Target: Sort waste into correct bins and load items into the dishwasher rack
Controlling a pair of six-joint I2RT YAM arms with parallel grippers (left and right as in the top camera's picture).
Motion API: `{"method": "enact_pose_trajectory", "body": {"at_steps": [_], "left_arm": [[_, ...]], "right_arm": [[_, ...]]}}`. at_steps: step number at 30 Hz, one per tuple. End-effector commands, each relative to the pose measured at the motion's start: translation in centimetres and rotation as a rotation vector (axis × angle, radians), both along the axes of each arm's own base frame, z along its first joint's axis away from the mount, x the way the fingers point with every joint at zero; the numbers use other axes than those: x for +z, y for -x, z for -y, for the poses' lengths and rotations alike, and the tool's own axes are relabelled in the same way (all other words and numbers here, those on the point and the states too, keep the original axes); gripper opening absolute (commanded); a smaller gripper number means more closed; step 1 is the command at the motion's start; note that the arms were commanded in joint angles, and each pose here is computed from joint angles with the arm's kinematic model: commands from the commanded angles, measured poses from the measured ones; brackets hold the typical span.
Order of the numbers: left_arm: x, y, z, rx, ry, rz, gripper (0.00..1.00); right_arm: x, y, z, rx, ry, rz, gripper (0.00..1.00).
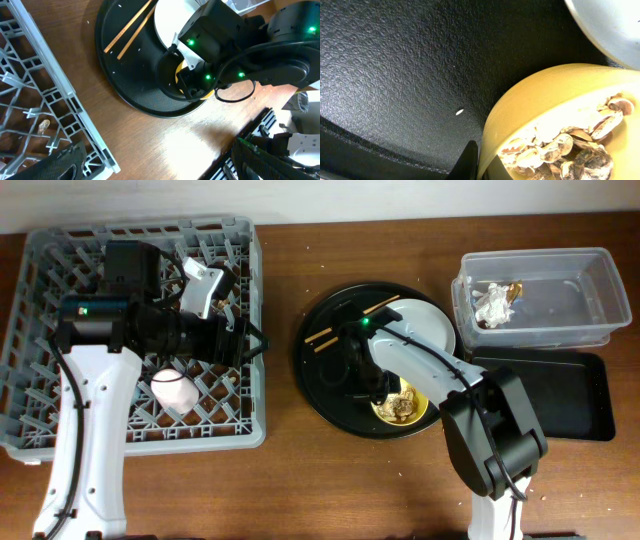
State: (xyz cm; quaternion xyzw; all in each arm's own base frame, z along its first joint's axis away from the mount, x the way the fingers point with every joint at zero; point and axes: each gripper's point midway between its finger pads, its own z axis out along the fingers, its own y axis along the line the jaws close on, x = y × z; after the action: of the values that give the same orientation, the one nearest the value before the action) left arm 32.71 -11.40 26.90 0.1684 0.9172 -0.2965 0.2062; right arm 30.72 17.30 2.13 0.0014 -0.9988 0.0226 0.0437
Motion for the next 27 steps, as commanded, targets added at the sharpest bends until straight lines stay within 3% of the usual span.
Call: {"method": "enact_pose_trajectory", "body": {"at_steps": [1,2,3,5,7,11,13,14,19,23,25,27], "left_arm": [[0.7,0.2,-0.1,-0.013,-0.011,0.035,0.93],[0.6,0.1,-0.4,-0.007,-0.027,0.036,0.93],[0.2,-0.1,-0.9,0.007,-0.062,0.036,0.93],[0.2,-0.2,-1.0,0.011,-0.071,0.042,0.94],[0.2,-0.3,-1.0,0.011,-0.071,0.047,0.94],[0.2,-0.3,-1.0,0.011,-0.071,0.044,0.94],[0.2,-0.3,-1.0,0.011,-0.071,0.043,0.94],[0.2,-0.3,-1.0,0.011,-0.071,0.043,0.94],[0.1,0.0,-1.0,0.012,-0.070,0.029,0.94],[0.0,0.1,-1.0,0.012,-0.071,0.021,0.94],[0.0,0.1,-1.0,0.012,-0.070,0.023,0.94],[0.0,0.1,-1.0,0.012,-0.070,0.025,0.94]], "right_arm": [[0.8,-0.8,1.0,-0.045,-0.020,0.021,0.04],[2.1,-1.2,1.1,-0.056,-0.085,0.034,0.04],[5.6,-1.8,0.5,-0.030,-0.293,0.056,0.04],[11.6,-2.8,1.9,0.001,-0.534,0.163,0.04],[15.1,-3.3,6.6,-0.082,-0.627,0.247,0.04],[13.3,-2.3,18.2,-0.360,-0.732,0.305,0.04],[13.9,-2.2,23.0,-0.440,-1.057,0.605,0.04],[14.3,-1.4,24.8,-0.435,-1.137,0.747,0.04],[16.5,-0.7,25.6,-0.336,-1.222,0.949,0.04],[14.4,0.4,24.9,-0.314,-1.130,0.875,0.04],[16.2,-0.1,25.2,-0.347,-1.234,0.942,0.04],[15.6,-0.4,25.6,-0.458,-1.270,0.863,0.04]]}}
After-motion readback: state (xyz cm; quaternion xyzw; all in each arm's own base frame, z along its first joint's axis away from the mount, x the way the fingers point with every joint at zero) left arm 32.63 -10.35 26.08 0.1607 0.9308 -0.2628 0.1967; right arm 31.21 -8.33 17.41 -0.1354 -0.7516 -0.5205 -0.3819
